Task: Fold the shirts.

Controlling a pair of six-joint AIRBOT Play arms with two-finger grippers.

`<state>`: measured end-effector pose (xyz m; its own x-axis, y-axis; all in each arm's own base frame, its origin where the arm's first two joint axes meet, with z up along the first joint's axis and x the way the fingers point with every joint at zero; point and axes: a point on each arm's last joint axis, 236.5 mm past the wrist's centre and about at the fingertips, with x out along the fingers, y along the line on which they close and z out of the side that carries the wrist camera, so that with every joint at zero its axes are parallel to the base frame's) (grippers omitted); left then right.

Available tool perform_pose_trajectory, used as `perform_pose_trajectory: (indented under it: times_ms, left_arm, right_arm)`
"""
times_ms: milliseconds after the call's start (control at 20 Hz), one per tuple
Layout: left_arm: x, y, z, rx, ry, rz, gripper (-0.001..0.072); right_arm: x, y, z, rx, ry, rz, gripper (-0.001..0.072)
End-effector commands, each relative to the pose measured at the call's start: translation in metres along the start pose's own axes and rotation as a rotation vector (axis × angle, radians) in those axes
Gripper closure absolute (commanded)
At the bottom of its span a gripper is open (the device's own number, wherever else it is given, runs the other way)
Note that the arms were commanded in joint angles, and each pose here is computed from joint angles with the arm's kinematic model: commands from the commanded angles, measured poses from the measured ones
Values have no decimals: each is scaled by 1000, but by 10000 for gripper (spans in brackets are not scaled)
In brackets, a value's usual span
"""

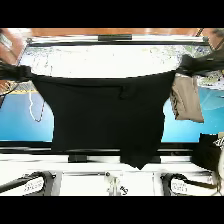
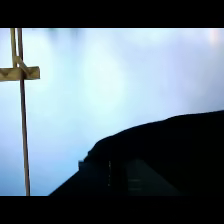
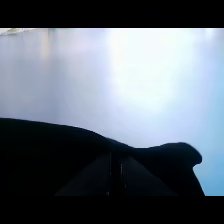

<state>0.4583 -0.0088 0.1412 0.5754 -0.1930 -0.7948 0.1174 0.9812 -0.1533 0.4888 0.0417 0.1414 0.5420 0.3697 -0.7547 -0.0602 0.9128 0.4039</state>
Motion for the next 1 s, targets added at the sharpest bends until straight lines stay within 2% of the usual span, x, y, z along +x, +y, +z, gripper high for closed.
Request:
perform_pose_trajectory:
  times_ms: [0,300,500,700,950]
  left_arm:
    - [77,13,5,-76,1,-6,669]
    - [136,29,31,-153,-126,-3,670]
    - [165,25,26,-216,-122,-42,669]
    - [186,17,-22,-223,68,-80,669]
    - [149,-1,-68,-104,309,-159,670]
  right_arm:
    - [97,-14,43,35,-174,-24,651]
    - [134,-56,67,-32,-294,-143,651]
    - [138,-60,53,-43,-233,-156,652]
    - [147,-69,1,-33,-10,-174,651]
    - [108,-78,-79,-13,351,-205,651]
